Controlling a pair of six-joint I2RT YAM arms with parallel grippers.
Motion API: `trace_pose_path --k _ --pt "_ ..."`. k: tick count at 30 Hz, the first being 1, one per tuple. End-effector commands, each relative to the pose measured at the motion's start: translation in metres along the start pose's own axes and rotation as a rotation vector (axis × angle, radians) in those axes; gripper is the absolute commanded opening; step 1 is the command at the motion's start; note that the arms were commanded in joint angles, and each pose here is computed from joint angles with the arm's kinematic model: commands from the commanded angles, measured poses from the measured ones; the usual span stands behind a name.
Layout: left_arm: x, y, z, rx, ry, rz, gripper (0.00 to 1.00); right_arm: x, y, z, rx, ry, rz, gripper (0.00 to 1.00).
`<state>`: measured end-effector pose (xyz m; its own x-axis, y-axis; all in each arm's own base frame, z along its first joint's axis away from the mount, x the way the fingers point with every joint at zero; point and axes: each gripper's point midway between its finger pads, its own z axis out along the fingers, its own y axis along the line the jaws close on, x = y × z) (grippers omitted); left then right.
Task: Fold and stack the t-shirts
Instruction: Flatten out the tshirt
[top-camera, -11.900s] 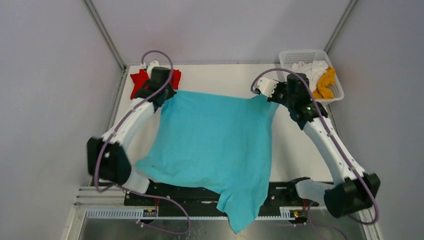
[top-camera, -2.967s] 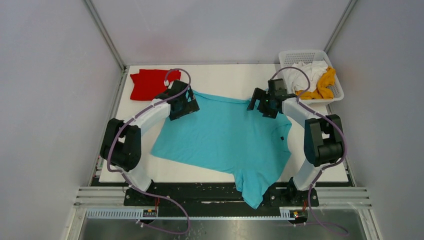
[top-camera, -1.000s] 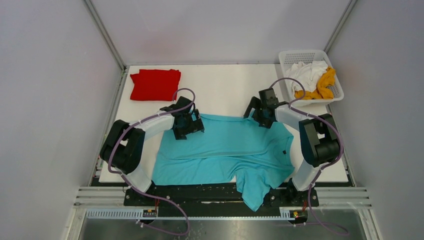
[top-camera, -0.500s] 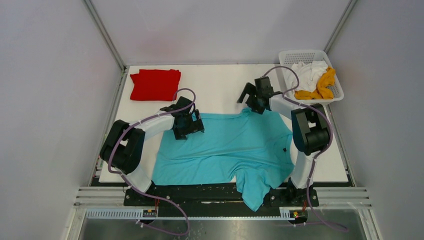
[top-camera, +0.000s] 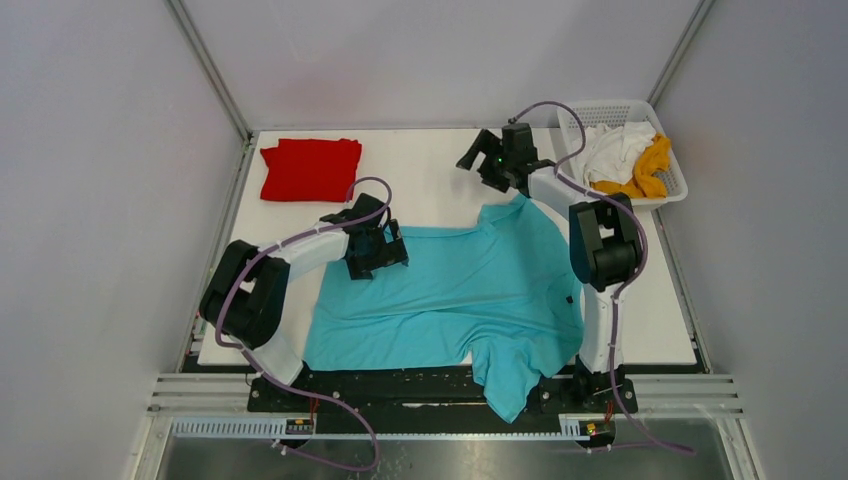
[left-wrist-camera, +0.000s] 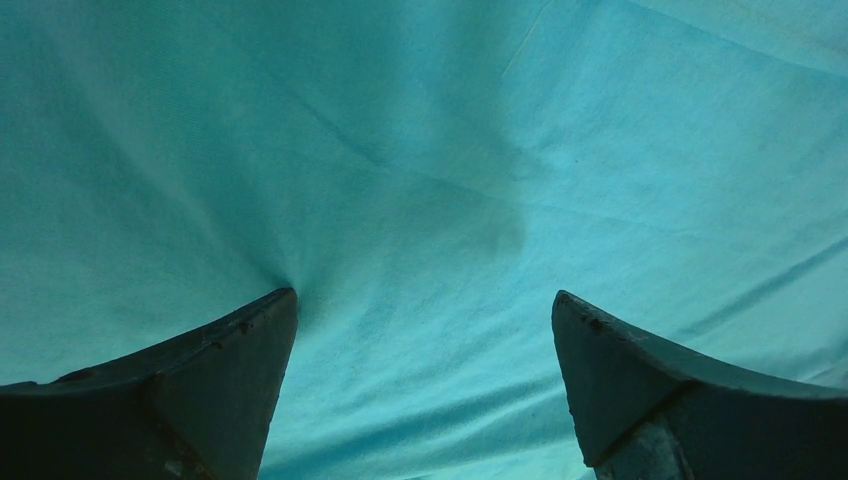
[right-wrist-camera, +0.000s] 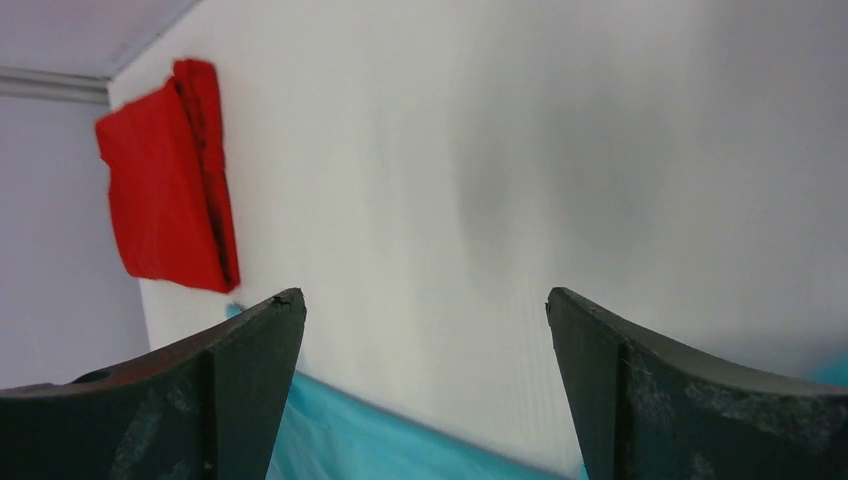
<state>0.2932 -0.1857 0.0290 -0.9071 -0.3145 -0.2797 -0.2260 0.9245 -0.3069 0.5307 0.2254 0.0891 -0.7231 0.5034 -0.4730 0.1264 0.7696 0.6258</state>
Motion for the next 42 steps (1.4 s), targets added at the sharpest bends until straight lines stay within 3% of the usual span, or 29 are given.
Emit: trace_pose_path --k 1,9,18,26,30,35,42 --pt "-0.015 -0.009 -0.012 0.002 -0.042 0.019 0.99 -0.011 0.015 -0.07 -0.022 -0.058 -0.141 1.0" --pt "-0.062 -0.044 -0.016 0.04 -0.139 0.027 0.99 0.066 -0.052 -0.129 0.081 0.063 -0.213 0.99" --pt "-0.112 -0.036 0.009 -0.068 -0.19 0.008 0.99 0.096 -0.053 -0.115 0.035 0.167 -0.159 0.99" --pt "-0.152 -0.046 0.027 0.005 -0.198 -0.056 0.99 0.094 -0.039 -0.074 0.024 0.199 -0.099 0.99" --pt "-0.182 -0.059 0.031 0.062 -0.229 -0.1 0.99 0.072 -0.035 -0.051 0.035 0.123 -0.088 0.99" --pt "-0.22 -0.054 0.048 0.085 -0.239 -0.185 0.99 0.044 -0.048 -0.028 0.145 0.125 -0.086 1.0" --pt "-0.239 -0.039 0.034 0.057 -0.264 -0.201 0.99 0.002 -0.056 -0.038 0.148 0.056 -0.006 1.0"
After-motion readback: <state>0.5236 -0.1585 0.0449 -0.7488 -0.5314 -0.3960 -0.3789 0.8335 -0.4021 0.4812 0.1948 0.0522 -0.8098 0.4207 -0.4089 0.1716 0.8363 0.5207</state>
